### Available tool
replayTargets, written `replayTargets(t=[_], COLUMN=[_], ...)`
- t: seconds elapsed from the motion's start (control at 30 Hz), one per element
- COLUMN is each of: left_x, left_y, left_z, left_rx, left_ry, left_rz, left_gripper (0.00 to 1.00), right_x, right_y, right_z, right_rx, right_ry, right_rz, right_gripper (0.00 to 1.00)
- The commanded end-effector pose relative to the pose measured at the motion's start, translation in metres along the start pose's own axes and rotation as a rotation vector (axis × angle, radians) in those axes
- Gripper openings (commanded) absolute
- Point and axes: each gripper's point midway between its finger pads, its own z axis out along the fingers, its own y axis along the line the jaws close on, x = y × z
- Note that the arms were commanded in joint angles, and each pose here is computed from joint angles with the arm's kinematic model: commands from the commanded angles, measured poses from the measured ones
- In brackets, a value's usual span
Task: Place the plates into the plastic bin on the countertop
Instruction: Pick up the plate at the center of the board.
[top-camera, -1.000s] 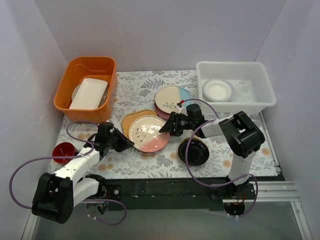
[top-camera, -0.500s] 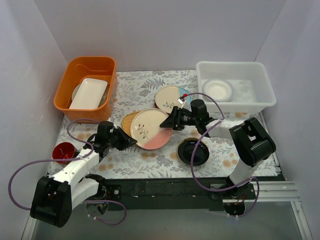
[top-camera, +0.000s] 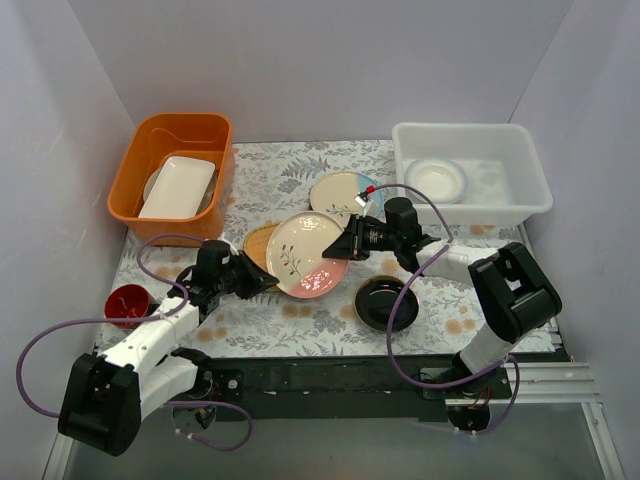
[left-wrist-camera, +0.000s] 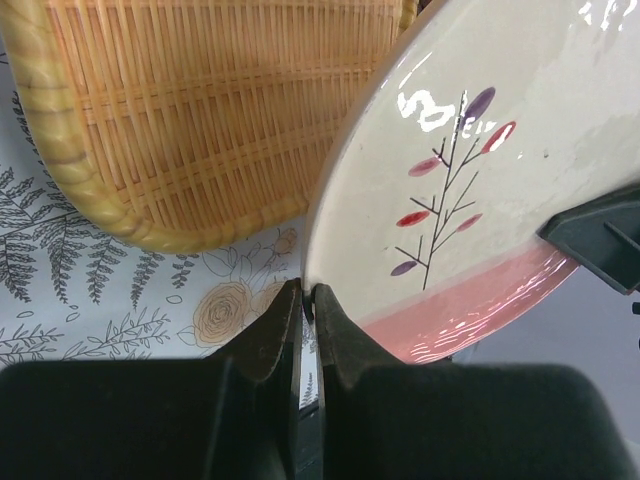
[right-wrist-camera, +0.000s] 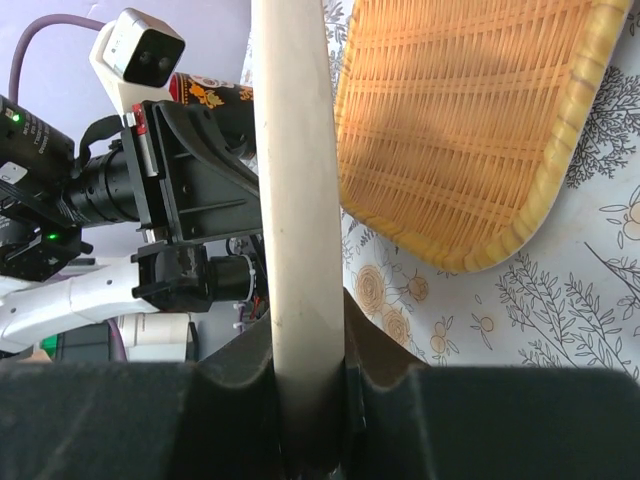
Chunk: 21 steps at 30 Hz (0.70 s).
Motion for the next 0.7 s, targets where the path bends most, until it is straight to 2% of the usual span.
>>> replayTargets(t=[0.0, 0.37, 0.47, 0.5, 0.6, 0.63, 0.67], left_x=[-0.015, -0.014, -0.013, -0.013, -0.014, -0.015, -0.015], left_y=[-0.059, -0.059, -0.059, -0.059, -0.060, -0.060, -0.060], left_z=[-0.017, -0.024, -0.026, -0.027, -0.028, -0.030, -0.031], left_rx=[0.196, 0.199, 0.200, 0.200, 0.201, 0.199, 0.200], left_ry=[-0.045, -0.063, -0.068, -0.068, -0.072, -0.082, -0.086], left_rz=[0.088, 0.085, 0.087, 0.087, 0.090, 0.090, 0.092], left_gripper=[0.00, 0.02, 0.11, 0.18, 0.25, 0.34, 0.38], right_x=[0.001, 0.006, 0.007, 0.008, 0.008, 0.008, 0.008], right_y=[0.026, 0.038, 0.043, 0.043, 0.048, 0.050, 0.052], right_z=[-0.002, -0.007, -0.008, -0.008, -0.009, -0.009, -0.010], right_rx=[-0.063, -0.078, -0.082, -0.083, -0.089, -0.090, -0.092], right_ry=[0.015, 0.009, 0.008, 0.008, 0.005, 0.004, 0.005], right_rz=[-0.077, -0.088, -0.095, -0.098, -0.108, -0.109, -0.111], right_gripper=[0.01, 0.01, 0.01, 0.01, 0.01, 0.01, 0.01])
